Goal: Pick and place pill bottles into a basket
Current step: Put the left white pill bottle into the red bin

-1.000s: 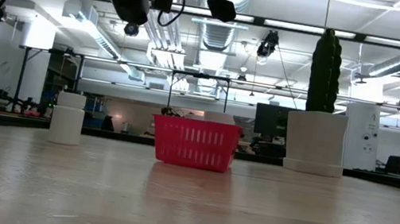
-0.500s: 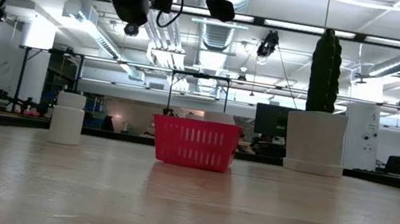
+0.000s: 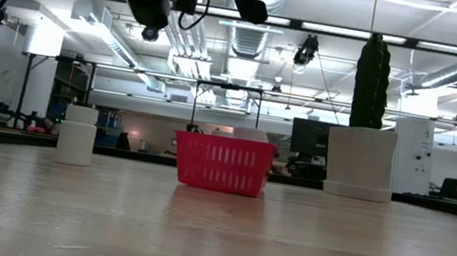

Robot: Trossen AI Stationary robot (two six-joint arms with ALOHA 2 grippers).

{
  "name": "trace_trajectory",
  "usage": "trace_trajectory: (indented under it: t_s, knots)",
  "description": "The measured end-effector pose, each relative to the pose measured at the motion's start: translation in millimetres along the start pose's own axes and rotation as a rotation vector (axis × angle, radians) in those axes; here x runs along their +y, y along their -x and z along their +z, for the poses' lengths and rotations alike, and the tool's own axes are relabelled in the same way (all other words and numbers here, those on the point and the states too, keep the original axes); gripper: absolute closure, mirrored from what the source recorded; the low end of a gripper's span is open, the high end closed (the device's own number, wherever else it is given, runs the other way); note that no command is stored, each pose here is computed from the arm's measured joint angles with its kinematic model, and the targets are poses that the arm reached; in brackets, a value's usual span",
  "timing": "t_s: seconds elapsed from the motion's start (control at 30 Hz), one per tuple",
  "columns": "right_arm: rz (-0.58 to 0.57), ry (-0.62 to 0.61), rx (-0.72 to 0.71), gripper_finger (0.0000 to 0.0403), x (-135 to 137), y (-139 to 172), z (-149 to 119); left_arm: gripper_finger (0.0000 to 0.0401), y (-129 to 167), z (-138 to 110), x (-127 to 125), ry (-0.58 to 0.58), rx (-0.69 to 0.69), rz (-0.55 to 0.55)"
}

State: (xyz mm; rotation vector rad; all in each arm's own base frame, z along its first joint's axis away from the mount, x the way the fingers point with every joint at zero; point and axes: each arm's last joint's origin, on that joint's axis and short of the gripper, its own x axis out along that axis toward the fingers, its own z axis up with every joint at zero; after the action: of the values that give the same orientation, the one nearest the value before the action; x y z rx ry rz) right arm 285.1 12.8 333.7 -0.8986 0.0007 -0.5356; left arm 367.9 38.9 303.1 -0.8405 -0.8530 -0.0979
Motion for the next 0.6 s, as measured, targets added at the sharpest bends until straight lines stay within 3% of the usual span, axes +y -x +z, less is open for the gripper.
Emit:
trace_trajectory:
  t_s: [0.47,0.6]
  knots:
    - [0.001,0.002,0.014,0.0255,2.4,1.8,1.6,0.0248,3.6,-1.3,1.6,-0.009,0.015,0.001]
    - [-0.005,0.018,0.03,0.0255,2.8,2.0,1.2,0.0248,6.1,-0.9,1.6,-0.062,0.029,-0.016]
